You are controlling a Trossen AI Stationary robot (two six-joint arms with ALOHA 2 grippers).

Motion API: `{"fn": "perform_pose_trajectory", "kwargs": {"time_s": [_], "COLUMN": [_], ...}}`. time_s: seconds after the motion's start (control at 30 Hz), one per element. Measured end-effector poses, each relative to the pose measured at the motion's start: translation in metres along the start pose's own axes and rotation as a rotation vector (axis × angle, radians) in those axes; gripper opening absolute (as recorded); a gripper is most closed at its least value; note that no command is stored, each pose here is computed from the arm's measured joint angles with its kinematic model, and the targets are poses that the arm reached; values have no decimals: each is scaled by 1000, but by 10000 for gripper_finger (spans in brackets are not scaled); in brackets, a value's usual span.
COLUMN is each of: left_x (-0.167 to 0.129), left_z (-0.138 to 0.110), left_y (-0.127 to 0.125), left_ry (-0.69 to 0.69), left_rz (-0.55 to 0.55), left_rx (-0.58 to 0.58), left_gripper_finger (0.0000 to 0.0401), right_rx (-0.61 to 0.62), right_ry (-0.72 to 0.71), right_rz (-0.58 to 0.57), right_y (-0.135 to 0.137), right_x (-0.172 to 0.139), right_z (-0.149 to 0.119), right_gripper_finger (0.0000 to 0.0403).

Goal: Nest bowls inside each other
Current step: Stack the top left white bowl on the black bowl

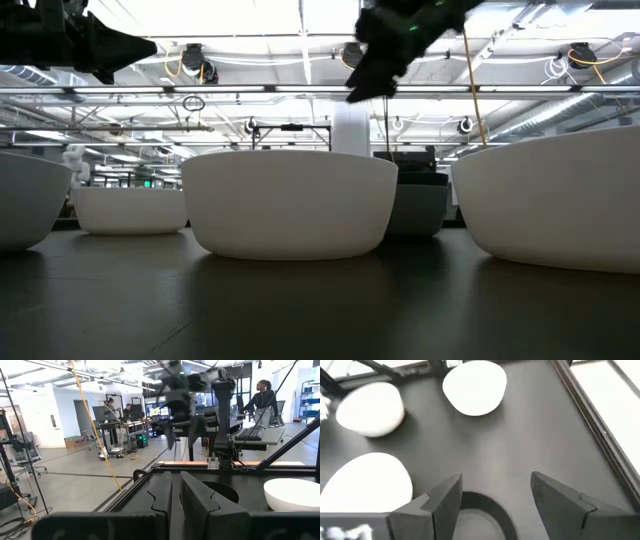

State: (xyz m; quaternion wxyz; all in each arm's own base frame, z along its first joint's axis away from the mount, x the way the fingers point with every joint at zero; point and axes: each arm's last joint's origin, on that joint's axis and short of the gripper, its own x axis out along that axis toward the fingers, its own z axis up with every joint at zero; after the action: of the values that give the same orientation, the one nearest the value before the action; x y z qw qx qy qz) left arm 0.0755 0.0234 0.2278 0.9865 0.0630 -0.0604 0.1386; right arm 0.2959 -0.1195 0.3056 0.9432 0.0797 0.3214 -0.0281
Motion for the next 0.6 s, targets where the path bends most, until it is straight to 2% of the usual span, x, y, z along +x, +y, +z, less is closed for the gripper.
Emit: {"fn": "perform_pose_trajectory", "kwargs": {"time_s": [0.27, 0.4, 0.6], "left_x": [0, 0, 0], "left_z": [0, 0, 0], "left_y": [0, 0, 0], "left_ry": [0, -1, 1], "left_rz": [1, 1, 1], "left_rx": [19, 19, 19], "left_gripper_finger": [42, 42, 42], "right_rx": [116, 124, 152], "right_ry": [-147, -241, -378], "right_rz": [34, 66, -17], "right_y": [27, 42, 55], "right_x": [-26, -38, -59], "right_z": [-71, -100, -138], "right_gripper_finger": [228, 228, 228]}}
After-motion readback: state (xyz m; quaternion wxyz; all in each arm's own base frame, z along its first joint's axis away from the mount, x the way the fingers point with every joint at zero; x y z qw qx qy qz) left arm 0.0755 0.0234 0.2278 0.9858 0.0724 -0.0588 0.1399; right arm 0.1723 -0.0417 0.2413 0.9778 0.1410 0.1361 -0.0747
